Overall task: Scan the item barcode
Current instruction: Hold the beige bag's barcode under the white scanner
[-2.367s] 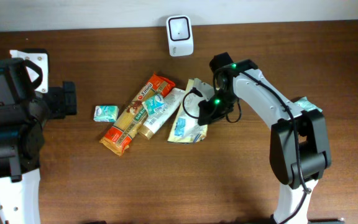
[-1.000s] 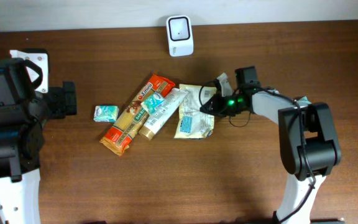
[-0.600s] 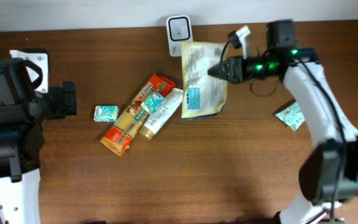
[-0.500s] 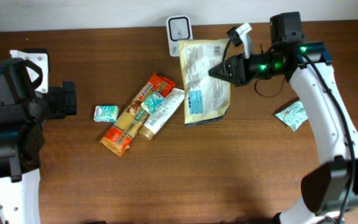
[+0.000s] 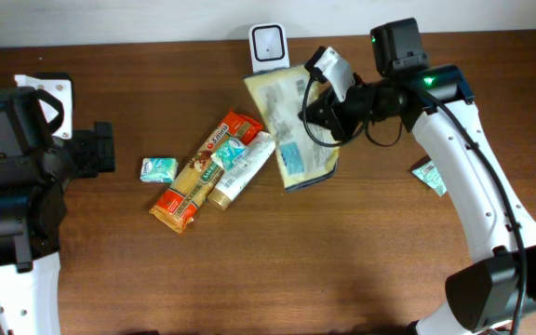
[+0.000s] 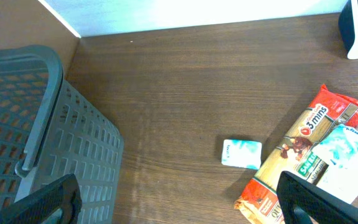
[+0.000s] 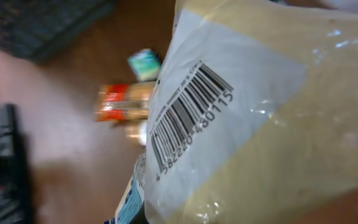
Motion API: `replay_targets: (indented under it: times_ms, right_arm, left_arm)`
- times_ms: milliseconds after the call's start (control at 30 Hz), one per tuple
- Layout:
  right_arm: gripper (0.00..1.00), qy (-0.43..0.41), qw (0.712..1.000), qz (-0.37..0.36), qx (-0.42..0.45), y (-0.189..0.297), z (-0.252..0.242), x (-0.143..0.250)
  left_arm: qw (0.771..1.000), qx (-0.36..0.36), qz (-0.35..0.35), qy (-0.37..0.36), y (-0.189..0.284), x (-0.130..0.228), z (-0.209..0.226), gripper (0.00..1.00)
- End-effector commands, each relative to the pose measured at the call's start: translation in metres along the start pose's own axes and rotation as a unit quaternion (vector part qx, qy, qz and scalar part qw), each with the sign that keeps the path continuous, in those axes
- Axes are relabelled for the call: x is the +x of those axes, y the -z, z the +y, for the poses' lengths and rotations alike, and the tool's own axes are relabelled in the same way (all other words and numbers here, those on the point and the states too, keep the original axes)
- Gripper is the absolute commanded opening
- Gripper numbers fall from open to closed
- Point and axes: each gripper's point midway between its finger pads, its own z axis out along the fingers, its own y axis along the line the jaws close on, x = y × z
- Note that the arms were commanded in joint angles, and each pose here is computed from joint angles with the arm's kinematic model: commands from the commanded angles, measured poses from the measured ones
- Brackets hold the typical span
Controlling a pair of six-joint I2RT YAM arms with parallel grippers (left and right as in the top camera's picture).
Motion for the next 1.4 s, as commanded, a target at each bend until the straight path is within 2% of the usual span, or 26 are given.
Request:
replay_targets:
  times_ms: [0,100,200,267,333,400,467,533,600,667,733,967,1067,1367]
  right_arm:
    - [0.04,0.052,0.991,0.001,0.120,0.015,-0.030,-0.017]
    - [0.04,0.082,0.977,-0.013,0.199,0.018,-0.056,-0.035]
    - [0.04,0.099,0.937,-0.012,0.336,0.029,-0.100,-0.052]
    - [0.04,0.135,0.868,0.007,0.478,0.044,-0.137,-0.069]
    - [0.04,0.173,0.810,0.016,0.561,0.046,-0.154,-0.088]
    - [0.04,0.222,0.768,0.037,0.599,0.035,-0.162,-0.099]
    - [0.04,0.279,0.706,0.077,0.646,0.012,-0.178,-0.104]
    - [0.04,0.296,0.655,0.095,0.689,0.000,-0.191,-0.103]
    - [0.04,0.327,0.616,0.118,0.707,-0.015,-0.201,-0.099]
    - [0.04,0.368,0.590,0.145,0.704,-0.042,-0.211,-0.088]
    - [0.04,0.402,0.587,0.175,0.680,-0.081,-0.220,-0.066]
    - [0.04,0.442,0.605,0.196,0.632,-0.125,-0.222,-0.044]
    - [0.04,0.448,0.610,0.216,0.616,-0.129,-0.228,-0.034]
    - [0.04,0.457,0.615,0.209,0.608,-0.125,-0.240,-0.033]
  left_arm:
    - [1.000,-0.002,-0.003,0.010,0.002,-0.001,0.002,0.99]
    - [1.000,-0.002,-0.003,0.010,0.002,-0.001,0.002,0.99]
    - [1.000,-0.002,-0.003,0.010,0.002,-0.001,0.002,0.99]
    - [1.000,-0.002,-0.003,0.010,0.002,-0.001,0.002,0.99]
    - [1.000,-0.002,-0.003,0.010,0.002,-0.001,0.002,0.99]
    - [1.000,-0.002,-0.003,0.010,0.002,-0.001,0.002,0.99]
    - [1.000,-0.002,-0.003,0.010,0.002,-0.001,0.002,0.99]
    - [1.000,-0.002,-0.003,0.010,0.002,-0.001,0.002,0.99]
    - [1.000,-0.002,-0.003,0.010,0.002,-0.001,0.002,0.99]
    - [1.000,-0.002,-0.003,0.010,0.002,-0.001,0.002,0.99]
    - [1.000,-0.002,-0.003,0.010,0.002,-0.001,0.002,0.99]
    - [1.000,-0.002,-0.003,0.010,0.002,-0.001,0.002,0.99]
    - [1.000,-0.002,-0.003,0.010,0.002,-0.001,0.002,0.99]
    - [1.000,-0.002,-0.003,0.010,0.002,-0.001,0.002,0.99]
